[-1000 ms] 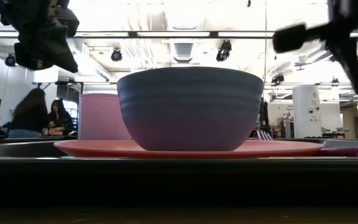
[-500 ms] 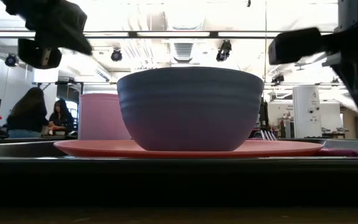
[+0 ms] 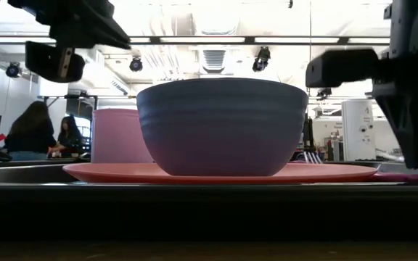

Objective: Set up tray
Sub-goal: Put the silver knife on top of the purple napkin to the right of the silver fork on the black tray, then put the blue spoon on top of the purple napkin to the right of the silver knife on the black tray

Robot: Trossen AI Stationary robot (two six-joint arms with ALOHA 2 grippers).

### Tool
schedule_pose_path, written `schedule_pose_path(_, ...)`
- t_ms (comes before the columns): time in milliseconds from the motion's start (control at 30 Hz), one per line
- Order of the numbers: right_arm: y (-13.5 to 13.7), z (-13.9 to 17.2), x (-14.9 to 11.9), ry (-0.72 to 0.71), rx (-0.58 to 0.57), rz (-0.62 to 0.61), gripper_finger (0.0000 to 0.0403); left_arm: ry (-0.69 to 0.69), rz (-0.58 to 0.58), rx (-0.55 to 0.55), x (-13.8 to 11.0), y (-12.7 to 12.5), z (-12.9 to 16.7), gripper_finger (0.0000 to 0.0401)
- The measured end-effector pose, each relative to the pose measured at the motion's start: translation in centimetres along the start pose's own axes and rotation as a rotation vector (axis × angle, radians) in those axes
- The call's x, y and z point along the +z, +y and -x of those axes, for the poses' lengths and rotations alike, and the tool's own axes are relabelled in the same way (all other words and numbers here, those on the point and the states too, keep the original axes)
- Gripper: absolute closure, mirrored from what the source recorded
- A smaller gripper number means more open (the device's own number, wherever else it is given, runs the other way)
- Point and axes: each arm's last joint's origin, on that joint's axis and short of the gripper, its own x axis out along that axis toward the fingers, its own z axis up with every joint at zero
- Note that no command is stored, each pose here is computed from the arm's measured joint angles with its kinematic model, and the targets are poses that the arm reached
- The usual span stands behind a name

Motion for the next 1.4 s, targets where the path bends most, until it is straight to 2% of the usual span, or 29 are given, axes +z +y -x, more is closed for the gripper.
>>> schedule_pose_path(200,0.8,-1.1,-1.0,0.076,-0.022,0.056,0.0378,-0.004,0.037,-0.034,-1.2,-0.2,-2.3,0.0401)
schedule_pose_path(300,0.9,-1.3,-1.3,0.110,-0.077,0.102,0.0378,-0.032,0.033,-0.038,-1.4,-1.0,-3.0,0.0401)
schedule_pose_path(533,0.7,-1.2,-1.2,0.053,-0.143,0.107,0.0365,-0.053,-0.042,-0.037,-1.0,-3.6,-3.5,0.0401)
schedule_pose_path(767,0.4,-1.8,-1.4,0.027,-0.160,0.031,0.0340,-0.043,-0.097,0.078,0.1,-6.2,-2.2,0.0401)
schedule_pose_path(967,0.2,-2.3,-2.0,0.020,-0.165,-0.023,0.0328,-0.065,-0.146,0.104,1.4,-8.9,-0.6,0.0401)
schedule_pose_path(1100,0.2,-2.2,-2.0,0.034,-0.186,-0.111,0.0314,-0.089,-0.189,0.099,2.2,-10.3,0.4,0.0401)
schedule_pose_path(1233,0.0,-0.9,-2.1,0.012,-0.189,-0.194,0.0300,-0.088,-0.228,0.100,2.6,-10.9,0.9,0.0401)
schedule_pose_path(1400,0.3,0.8,-2.4,-0.088,-0.153,-0.260,0.0273,-0.091,-0.234,0.133,3.0,-10.6,1.1,0.0401)
